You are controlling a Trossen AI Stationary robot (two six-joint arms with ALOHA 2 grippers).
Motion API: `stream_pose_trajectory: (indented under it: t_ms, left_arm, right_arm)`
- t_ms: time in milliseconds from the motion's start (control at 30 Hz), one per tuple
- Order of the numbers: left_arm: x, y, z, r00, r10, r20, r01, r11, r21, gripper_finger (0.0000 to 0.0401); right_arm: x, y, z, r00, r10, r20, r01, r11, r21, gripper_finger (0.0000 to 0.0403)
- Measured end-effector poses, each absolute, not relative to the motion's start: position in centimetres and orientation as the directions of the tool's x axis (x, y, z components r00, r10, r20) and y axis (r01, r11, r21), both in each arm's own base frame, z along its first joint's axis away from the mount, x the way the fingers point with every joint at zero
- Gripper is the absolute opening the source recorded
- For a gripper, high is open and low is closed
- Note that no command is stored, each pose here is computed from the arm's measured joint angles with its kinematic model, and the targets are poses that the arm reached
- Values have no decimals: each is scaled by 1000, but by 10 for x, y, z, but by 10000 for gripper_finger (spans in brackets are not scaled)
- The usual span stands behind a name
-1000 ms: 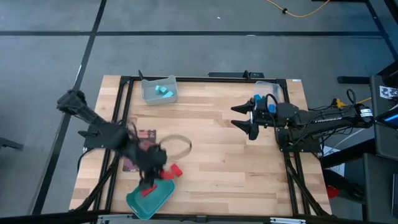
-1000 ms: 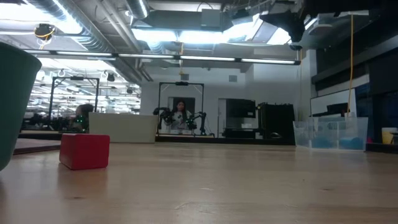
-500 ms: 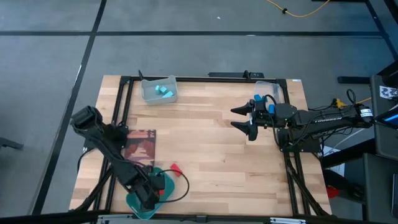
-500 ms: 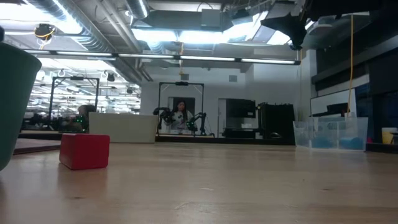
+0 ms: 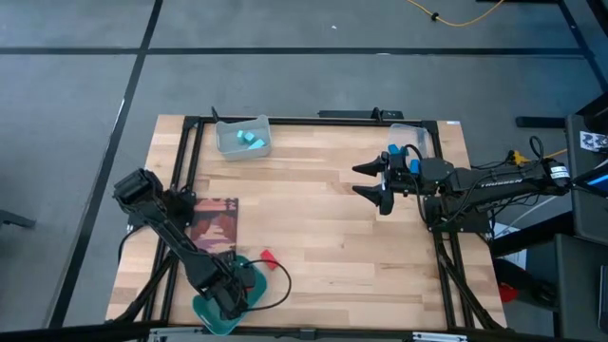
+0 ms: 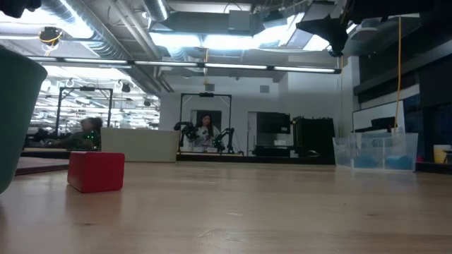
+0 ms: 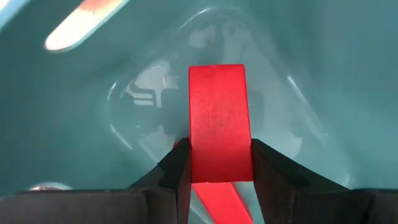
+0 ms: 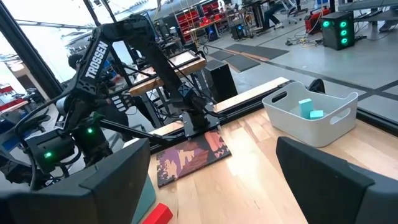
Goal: Sort & place blocks by color
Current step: Put the top red block into the green bin, then put the red block into the green bin
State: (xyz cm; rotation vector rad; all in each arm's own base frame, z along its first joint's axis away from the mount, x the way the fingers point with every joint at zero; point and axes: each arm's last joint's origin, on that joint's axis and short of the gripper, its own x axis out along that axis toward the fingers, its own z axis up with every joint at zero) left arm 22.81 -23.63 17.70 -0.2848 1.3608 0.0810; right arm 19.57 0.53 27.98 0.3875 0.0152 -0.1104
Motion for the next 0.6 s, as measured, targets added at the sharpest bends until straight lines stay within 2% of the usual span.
stream_pose_trajectory:
  t_ms: [167, 433, 600]
  left_arm:
    - [230, -238, 174, 215, -119, -969, -223, 960, -167, 123]
    - [231, -237, 176, 249, -97, -964, -228, 961, -155, 194]
    - [230, -233, 186, 203, -171, -964, -232, 948, -217, 216]
  right_arm:
    - [196, 5, 280, 994, -105, -35, 110, 920, 376, 351]
    - [196, 5, 280, 994, -105, -36, 110, 920, 376, 351]
    - [196, 5, 280, 994, -104, -36, 110, 920, 376, 351]
